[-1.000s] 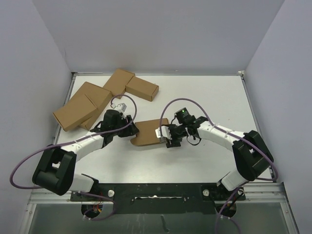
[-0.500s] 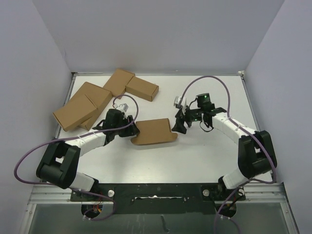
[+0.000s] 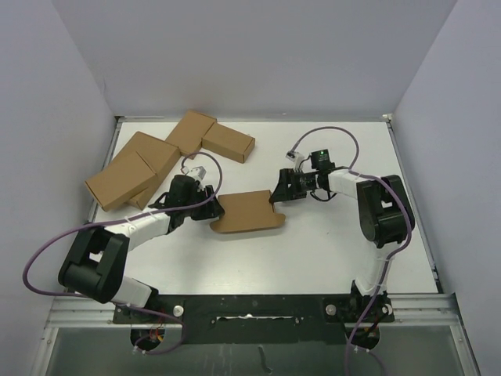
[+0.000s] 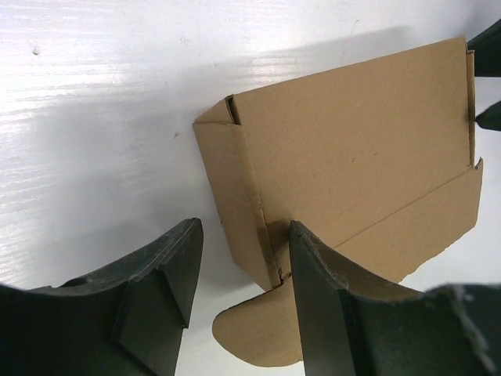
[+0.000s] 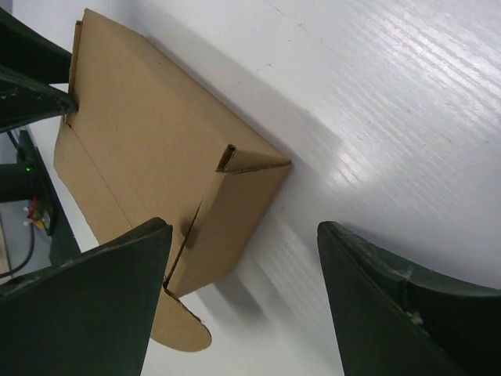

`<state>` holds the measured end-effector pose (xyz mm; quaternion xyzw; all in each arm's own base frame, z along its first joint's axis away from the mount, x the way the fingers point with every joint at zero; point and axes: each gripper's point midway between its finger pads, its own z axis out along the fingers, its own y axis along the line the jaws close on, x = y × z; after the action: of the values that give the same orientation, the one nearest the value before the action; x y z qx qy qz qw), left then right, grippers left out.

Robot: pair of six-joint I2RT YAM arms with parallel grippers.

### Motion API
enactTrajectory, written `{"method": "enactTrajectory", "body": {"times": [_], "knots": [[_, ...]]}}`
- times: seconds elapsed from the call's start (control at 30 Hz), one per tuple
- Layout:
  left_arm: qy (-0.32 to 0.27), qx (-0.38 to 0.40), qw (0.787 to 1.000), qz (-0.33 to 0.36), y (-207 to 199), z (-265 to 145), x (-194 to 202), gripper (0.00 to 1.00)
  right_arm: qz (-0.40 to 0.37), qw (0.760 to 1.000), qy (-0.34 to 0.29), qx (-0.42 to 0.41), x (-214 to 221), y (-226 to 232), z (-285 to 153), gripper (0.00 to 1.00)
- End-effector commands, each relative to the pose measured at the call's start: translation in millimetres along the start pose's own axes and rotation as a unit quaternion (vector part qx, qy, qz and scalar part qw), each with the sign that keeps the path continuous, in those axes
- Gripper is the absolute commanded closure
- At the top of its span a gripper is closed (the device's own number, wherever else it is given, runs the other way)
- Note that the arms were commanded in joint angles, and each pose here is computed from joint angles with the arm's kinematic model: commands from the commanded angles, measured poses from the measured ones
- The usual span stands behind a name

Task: Fold the paper box

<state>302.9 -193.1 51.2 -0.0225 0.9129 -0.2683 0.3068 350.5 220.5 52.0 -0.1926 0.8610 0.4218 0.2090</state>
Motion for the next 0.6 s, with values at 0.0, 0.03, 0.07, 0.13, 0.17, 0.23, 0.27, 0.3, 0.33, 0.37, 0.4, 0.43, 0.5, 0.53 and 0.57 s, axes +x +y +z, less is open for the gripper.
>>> {"method": "enactTrajectory", "body": {"times": [0.0,0.03,0.07,0.13,0.17,0.23,0.27,0.3,0.33,0.37,0.4,0.43,0.5,0.53,0.57], "knots": [[0.001,0.008,1.0,0.0,-4,4,-4,0.54,0.045,0.998,-0.005,-0.037,-16,14,7,0.25],[0.001,0.009,1.0,0.0,-4,3,-4,0.54,0.053,0.998,-0.001,-0.044,-14,14,9,0.27],[0.0,0.01,1.0,-0.001,-5,3,-5,0.54,0.06,0.997,0.004,-0.05,-12,14,11,0.3],[0.0,0.012,1.0,-0.001,-6,2,-5,0.53,0.071,0.996,0.01,-0.058,-10,14,13,0.37],[-0.001,0.014,1.0,-0.001,-7,2,-6,0.54,0.077,0.995,0.013,-0.06,-7,13,13,0.41],[-0.003,0.019,1.0,-0.007,-10,0,-7,0.53,0.089,0.994,0.017,-0.064,-4,10,15,0.49],[-0.007,0.021,1.0,-0.01,-11,-2,-9,0.52,0.096,0.993,0.017,-0.066,-4,8,14,0.51],[-0.01,0.021,1.0,-0.017,-12,-3,-10,0.5,0.104,0.992,0.018,-0.068,-3,6,14,0.54],[-0.014,0.017,0.999,-0.024,-12,-6,-12,0.47,0.111,0.991,0.02,-0.069,-1,4,14,0.57],[-0.017,0.014,0.999,-0.033,-11,-8,-14,0.45,0.116,0.991,0.021,-0.069,0,1,15,0.58],[-0.021,0.015,0.999,-0.041,-12,-11,-16,0.43,0.121,0.99,0.022,-0.067,1,-1,15,0.59],[-0.024,0.016,0.998,-0.052,-13,-14,-16,0.4,0.126,0.99,0.024,-0.067,2,-3,15,0.6],[-0.036,0.024,0.996,-0.074,-16,-21,-20,0.32,0.137,0.988,0.027,-0.069,5,-6,16,0.6],[-0.042,0.028,0.995,-0.086,-16,-25,-20,0.28,0.142,0.987,0.028,-0.07,6,-8,16,0.61],[-0.048,0.035,0.993,-0.098,-17,-28,-20,0.26,0.149,0.986,0.028,-0.071,7,-10,16,0.61]]}}
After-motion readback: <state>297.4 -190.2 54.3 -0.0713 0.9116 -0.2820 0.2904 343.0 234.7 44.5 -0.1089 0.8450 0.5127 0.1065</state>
